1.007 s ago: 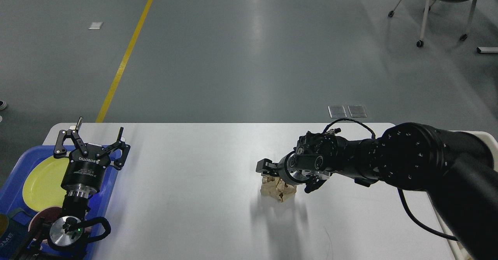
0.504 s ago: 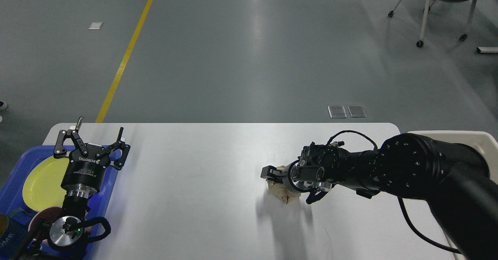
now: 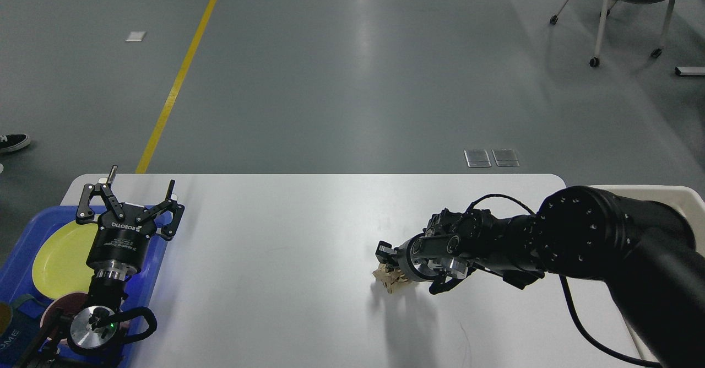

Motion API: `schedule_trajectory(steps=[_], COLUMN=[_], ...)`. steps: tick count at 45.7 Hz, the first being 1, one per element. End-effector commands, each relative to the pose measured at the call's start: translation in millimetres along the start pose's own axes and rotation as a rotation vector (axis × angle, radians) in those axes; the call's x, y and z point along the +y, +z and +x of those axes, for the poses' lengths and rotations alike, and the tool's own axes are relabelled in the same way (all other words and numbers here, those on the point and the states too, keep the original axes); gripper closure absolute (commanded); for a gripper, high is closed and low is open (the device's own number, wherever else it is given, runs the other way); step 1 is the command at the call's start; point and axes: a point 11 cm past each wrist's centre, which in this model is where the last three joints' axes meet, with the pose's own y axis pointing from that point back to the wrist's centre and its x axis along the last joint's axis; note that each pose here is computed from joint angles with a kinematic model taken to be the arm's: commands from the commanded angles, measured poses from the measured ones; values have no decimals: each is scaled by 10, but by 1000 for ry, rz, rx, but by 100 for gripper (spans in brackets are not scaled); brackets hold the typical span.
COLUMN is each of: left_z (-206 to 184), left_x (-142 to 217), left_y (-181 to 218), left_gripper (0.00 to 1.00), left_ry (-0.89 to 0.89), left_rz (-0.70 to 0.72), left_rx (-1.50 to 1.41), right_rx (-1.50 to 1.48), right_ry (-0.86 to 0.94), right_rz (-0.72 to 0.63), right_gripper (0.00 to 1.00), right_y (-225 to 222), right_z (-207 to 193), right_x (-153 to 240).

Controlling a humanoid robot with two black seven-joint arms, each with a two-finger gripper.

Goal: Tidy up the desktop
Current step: 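Grasp the crumpled brown paper ball with the right gripper, then lift the paper ball and carry it over the white bin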

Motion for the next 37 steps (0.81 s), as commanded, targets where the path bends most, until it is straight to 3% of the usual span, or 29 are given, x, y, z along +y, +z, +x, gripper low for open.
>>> schedule_trajectory(steps=[1,22,37], left_z=[0,0,0], left_x=[0,0,0], left_y=[0,0,0], left_gripper=[4,3,3], left_ry=[0,0,0], left_rz=[0,0,0], left_rx=[0,0,0], right_rx=[-3,-3,92], right_ry=[9,-14,-156], right_rz=[1,-6,-48], right_gripper=[100,100,100], right_y=[-6,37,77], right_z=[56,90,581], right_x=[32,102,976])
